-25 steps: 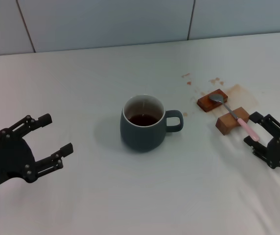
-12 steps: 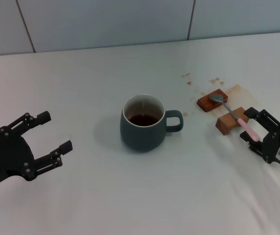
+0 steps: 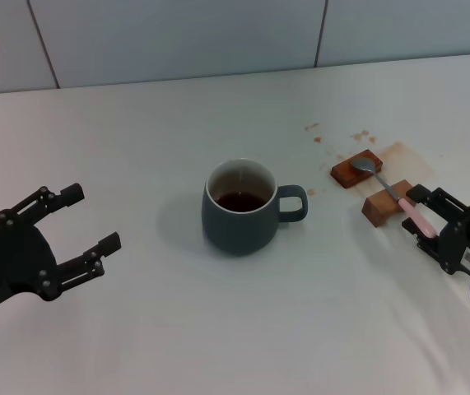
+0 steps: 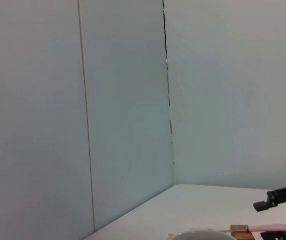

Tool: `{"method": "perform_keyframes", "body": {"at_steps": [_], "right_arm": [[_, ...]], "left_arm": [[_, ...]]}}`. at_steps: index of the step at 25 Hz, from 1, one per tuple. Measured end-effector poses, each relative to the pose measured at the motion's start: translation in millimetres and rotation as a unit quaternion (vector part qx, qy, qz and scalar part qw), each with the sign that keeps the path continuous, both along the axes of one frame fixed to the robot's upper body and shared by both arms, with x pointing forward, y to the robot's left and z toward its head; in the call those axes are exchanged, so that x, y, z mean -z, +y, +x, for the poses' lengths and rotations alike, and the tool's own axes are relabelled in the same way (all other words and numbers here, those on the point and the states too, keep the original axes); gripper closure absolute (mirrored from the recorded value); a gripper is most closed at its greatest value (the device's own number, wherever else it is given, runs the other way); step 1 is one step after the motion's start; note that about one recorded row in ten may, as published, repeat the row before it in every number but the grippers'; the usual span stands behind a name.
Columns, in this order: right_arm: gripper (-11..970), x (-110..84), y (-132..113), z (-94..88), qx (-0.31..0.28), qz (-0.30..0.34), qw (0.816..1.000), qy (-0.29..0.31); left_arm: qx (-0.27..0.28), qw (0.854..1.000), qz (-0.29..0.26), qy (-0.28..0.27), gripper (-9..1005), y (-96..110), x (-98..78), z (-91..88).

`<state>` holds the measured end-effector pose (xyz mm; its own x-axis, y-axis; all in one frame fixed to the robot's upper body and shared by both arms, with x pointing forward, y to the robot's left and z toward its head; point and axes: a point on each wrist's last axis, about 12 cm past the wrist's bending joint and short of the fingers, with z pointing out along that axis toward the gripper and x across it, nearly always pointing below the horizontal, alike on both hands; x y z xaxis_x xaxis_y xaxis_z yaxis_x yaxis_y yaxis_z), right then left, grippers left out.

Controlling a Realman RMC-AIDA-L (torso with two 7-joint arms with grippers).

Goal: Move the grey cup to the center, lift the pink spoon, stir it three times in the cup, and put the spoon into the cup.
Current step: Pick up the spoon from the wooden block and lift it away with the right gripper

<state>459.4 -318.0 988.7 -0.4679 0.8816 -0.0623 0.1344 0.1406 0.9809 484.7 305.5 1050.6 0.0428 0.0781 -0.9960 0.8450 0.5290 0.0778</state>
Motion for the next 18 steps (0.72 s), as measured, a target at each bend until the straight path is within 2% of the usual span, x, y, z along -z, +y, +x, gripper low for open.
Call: {"method": "perform_keyframes", "body": {"at_steps": [5,13,18], "right_arm": [[399,-1.0,0.6,3.5,-0.002,-0.002,1.000,-0.001],[577,0.0,-2.7,4.9,-0.010,0.002,1.000,0.020],[718,-6.1,-6.6,9.5,-0.016,-0.034,0.999,-0.015]], "left_arm": [[-0.002,1.000,-0.002,-0.002,164,0.1,-0.5,0.3],[-0.006,1.000,-0.006,-0.005,164,0.1,-1.2,0.8],[-0.008,1.000,-0.007,-0.006,164,0.0,-1.7,1.2]]}}
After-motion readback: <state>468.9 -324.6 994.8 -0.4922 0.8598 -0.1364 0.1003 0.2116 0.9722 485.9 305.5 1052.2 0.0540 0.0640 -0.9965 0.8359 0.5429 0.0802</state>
